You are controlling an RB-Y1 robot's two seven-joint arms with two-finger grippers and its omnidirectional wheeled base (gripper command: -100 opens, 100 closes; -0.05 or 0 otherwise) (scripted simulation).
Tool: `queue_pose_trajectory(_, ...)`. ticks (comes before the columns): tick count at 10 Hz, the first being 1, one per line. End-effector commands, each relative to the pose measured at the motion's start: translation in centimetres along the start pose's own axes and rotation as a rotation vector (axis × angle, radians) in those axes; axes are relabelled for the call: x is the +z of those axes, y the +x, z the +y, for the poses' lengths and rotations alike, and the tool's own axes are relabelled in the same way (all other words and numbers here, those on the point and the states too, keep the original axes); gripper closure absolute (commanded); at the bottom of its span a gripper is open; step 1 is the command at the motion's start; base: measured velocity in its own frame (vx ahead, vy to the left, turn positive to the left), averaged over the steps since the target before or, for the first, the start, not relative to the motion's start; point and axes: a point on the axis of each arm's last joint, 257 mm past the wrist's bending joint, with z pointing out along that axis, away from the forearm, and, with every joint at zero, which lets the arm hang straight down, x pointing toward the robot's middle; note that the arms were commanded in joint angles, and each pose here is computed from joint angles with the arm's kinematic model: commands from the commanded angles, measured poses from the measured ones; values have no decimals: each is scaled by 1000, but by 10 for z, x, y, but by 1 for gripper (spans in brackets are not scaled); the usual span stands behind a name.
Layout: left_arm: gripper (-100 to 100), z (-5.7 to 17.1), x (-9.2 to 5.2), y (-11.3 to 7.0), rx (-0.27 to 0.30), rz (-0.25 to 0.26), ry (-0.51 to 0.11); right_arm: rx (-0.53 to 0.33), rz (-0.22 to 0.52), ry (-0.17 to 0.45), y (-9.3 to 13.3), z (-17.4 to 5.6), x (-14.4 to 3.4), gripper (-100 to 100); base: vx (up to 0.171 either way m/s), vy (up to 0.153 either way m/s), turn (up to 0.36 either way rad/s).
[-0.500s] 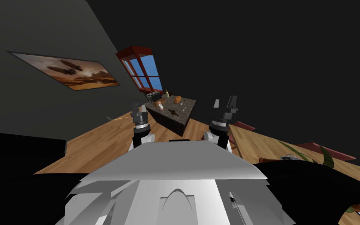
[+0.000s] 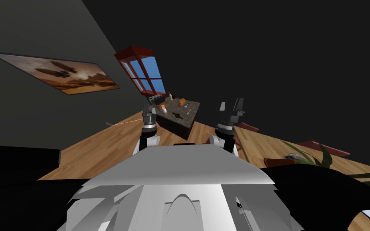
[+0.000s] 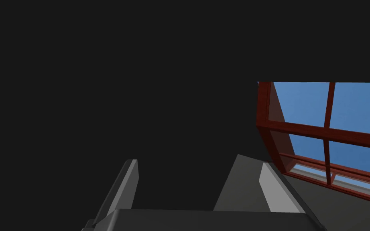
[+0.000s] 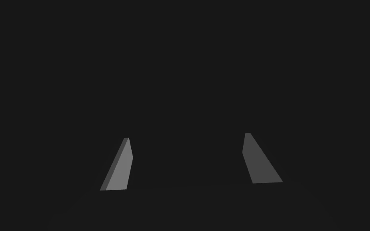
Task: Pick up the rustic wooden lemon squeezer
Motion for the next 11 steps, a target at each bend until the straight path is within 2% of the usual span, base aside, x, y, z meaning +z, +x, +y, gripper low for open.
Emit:
queue_pose_trajectory(1,-100,12,2,3,-11,12,-31,0,0,0,0,0,0,0,-1,34,-18)
queue_pose_trajectory(2,-100,24,7,9,-28,29,-64,0,0,0,0,0,0,0,5,23,-44)
queue_pose_trajectory(3,-100,24,7,9,-28,29,-66,0,0,0,0,0,0,0,3,20,-35)
queue_pose_trajectory(10,-100,71,24,41,-108,92,-207,0,0,0,0,0,0,0,-2,29,-56)
queue_pose_trajectory(11,-100,77,23,42,-108,94,-228,0,0,0,0,0,0,0,-3,32,-43)
